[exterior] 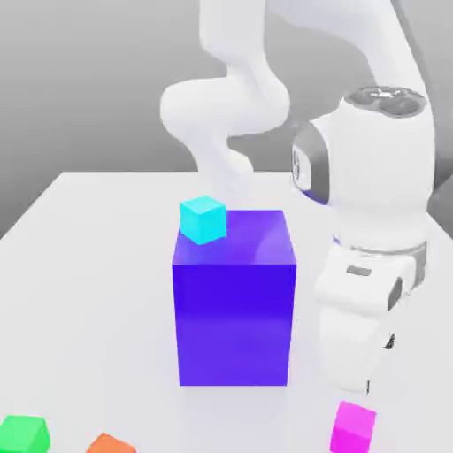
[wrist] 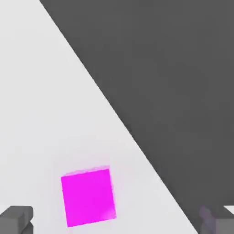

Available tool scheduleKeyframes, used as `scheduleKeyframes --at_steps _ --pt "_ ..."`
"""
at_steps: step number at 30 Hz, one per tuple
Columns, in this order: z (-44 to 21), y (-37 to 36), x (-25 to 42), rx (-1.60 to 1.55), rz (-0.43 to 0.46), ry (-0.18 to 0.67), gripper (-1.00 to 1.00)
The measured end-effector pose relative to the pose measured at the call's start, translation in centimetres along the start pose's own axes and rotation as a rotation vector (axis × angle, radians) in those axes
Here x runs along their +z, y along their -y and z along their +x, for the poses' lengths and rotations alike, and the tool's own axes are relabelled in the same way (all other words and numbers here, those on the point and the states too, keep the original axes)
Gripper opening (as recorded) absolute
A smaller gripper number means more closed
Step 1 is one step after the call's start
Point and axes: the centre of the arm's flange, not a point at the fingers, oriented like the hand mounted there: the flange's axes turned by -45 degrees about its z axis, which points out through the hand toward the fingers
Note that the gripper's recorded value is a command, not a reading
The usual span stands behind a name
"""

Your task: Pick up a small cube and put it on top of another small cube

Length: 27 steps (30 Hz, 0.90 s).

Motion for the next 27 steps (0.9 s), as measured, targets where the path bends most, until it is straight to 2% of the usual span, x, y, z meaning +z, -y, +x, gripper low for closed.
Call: scheduleKeyframes --at_steps 5,6,13,18,27 --pt "-0.2 0.8 7.3 -0.059 0.009 0.041 0.00" --pt "-0.3 0.9 8.4 -0.059 0.009 0.041 -1.00" --pt "-0.4 0.9 8.6 -0.060 0.011 0.043 -1.00" --pt "-0.8 0.0 3.2 -0.046 0.012 0.045 -1.00" --pt "-18.2 -14.5 0.3 0.212 0.027 0.059 -1.00"
